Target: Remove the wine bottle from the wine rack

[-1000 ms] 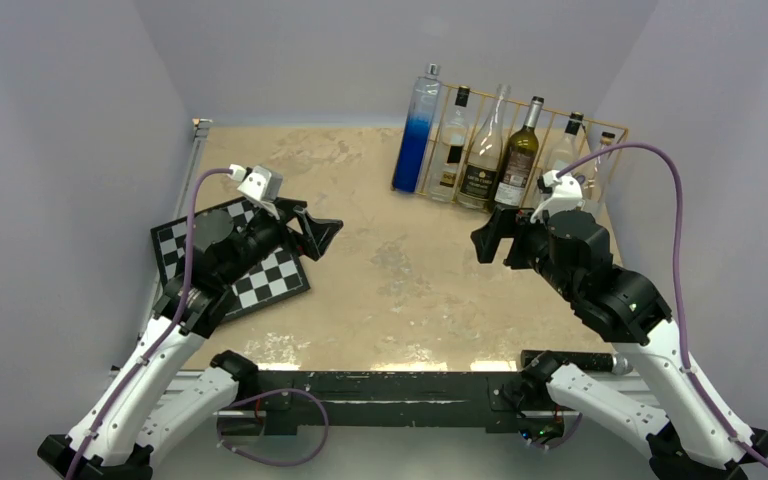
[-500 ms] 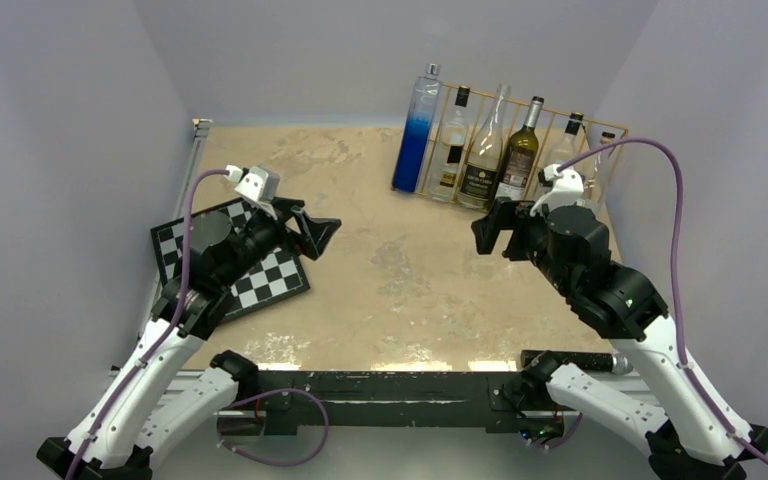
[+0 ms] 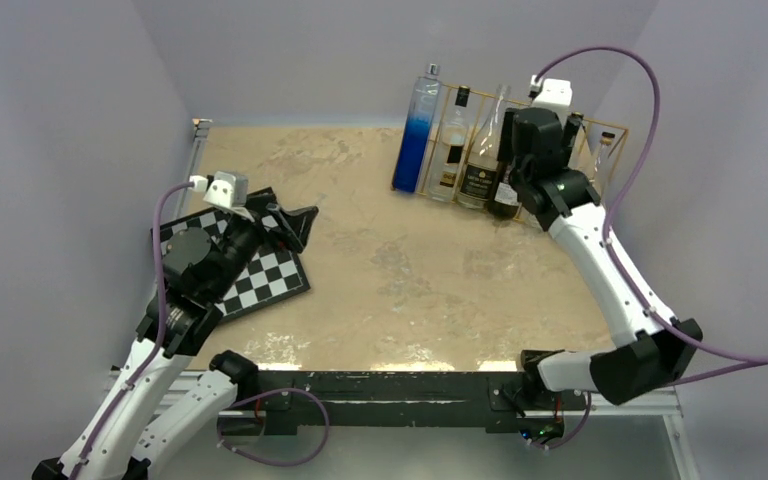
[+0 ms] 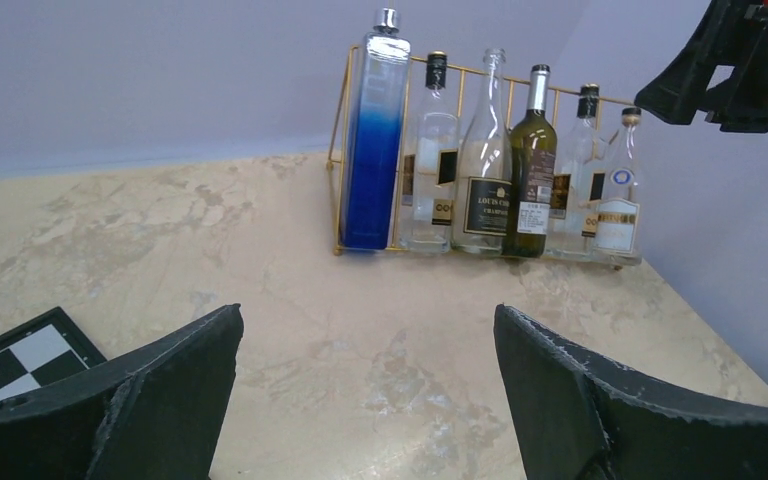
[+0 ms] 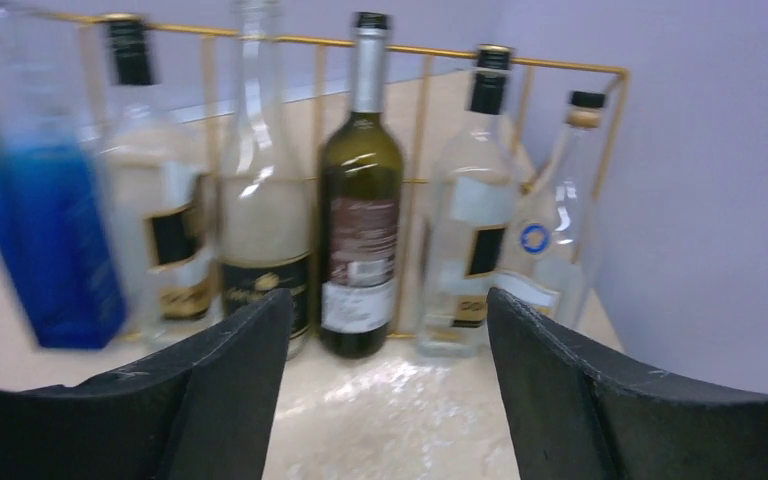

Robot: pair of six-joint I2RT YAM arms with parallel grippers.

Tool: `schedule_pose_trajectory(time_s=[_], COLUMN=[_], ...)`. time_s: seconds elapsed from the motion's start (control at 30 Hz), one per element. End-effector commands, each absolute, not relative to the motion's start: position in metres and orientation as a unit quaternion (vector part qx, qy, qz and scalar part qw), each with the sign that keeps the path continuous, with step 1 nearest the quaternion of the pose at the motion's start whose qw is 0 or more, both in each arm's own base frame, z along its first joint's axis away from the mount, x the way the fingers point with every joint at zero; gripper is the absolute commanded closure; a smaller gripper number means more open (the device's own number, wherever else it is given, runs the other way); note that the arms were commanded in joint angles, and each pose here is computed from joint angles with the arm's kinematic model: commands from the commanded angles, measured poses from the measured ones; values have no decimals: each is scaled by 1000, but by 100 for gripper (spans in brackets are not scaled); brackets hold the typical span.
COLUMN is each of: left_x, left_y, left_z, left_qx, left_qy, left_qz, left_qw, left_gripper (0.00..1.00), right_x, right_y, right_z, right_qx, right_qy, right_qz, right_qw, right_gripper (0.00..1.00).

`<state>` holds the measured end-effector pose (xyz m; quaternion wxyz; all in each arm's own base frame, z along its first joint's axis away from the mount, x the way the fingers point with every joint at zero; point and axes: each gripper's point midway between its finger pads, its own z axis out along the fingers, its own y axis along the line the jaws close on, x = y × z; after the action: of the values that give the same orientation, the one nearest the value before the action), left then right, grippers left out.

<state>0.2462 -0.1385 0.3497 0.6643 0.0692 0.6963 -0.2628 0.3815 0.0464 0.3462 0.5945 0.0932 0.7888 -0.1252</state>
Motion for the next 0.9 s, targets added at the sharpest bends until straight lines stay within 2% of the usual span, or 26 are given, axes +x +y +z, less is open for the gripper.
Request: schedule_pose_trajectory(time_s=[0.0, 0.2, 0.5, 0.87], left_x=[250, 249, 245, 244], left_y=[-123, -123, -130, -139], left_z=[358, 359, 362, 362], left_qx=[22, 18, 24, 40], left_qy=[691, 689, 686, 686], left_qz=[-244, -249, -270, -288], left_qw=[680, 680, 675, 667], left_gripper=[1, 1, 1, 1], right_x=[401, 432, 474, 506], right_y=[-23, -69, -124, -172], right_z=[370, 343, 311, 286], right_qx=[177, 209, 219, 197], right_qy=[758, 769, 762, 783], right_qz=[-189, -229, -278, -273], right_qw=[599, 559, 543, 523], right_gripper=[28, 31, 32, 37])
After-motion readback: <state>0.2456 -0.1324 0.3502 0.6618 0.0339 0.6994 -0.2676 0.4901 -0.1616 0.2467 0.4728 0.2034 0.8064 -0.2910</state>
